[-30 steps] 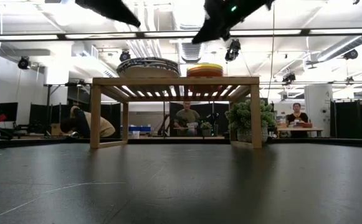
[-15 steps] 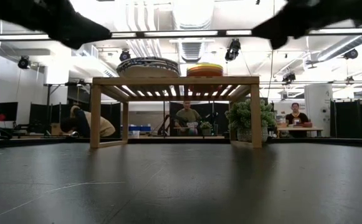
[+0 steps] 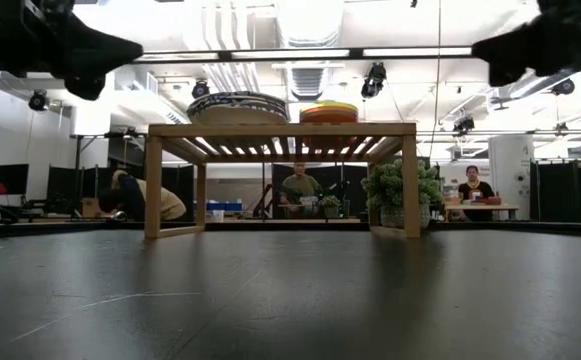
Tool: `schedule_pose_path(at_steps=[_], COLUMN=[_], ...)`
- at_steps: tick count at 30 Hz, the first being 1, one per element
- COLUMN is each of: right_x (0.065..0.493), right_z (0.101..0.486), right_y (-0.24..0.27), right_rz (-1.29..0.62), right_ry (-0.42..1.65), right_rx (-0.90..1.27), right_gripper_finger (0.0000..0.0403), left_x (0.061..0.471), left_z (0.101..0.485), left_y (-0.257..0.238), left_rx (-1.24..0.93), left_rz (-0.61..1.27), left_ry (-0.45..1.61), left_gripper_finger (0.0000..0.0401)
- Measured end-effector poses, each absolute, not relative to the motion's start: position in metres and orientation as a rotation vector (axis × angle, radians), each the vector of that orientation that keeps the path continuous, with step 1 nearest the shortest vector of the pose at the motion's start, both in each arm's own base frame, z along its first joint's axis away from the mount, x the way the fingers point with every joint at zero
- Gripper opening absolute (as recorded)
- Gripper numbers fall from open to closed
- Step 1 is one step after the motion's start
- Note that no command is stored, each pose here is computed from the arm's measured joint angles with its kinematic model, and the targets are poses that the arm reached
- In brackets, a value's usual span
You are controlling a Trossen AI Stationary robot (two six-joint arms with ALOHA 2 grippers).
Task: Place and stack bowls onto a shelf
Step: Return to Home Position
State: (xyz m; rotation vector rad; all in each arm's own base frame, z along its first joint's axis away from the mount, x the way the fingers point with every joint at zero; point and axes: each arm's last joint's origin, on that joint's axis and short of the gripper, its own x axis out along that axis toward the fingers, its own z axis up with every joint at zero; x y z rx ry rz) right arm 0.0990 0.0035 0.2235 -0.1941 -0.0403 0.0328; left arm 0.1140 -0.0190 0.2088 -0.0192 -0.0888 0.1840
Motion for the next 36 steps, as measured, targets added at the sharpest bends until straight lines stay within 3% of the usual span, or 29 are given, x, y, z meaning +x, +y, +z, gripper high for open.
schedule_pose_path(at_steps=[7,24,30,36], right_x=[0.081,0.098,0.098,0.098], right_z=[0.216,0.169,0.169,0.168], right_y=[0.003,0.003,0.003,0.003], right_rz=[0.026,0.035,0.052,0.052], right_ry=[-0.053,-0.023,-0.026,-0.009], right_rx=[-0.209,-0.278,-0.123,0.007], right_gripper_finger=[0.0009,0.0009,0.0009,0.0009], left_x=[0.102,0.095,0.094,0.094], left_z=[0.2,0.177,0.171,0.171], left_y=[-0.016,-0.011,-0.006,-0.006], left_rx=[-0.037,-0.058,-0.176,-0.175], left_rz=[0.186,0.258,0.472,0.483], left_ry=[-0.134,-0.104,-0.079,-0.074], left_gripper_finger=[0.0,0.0,0.0,0.0])
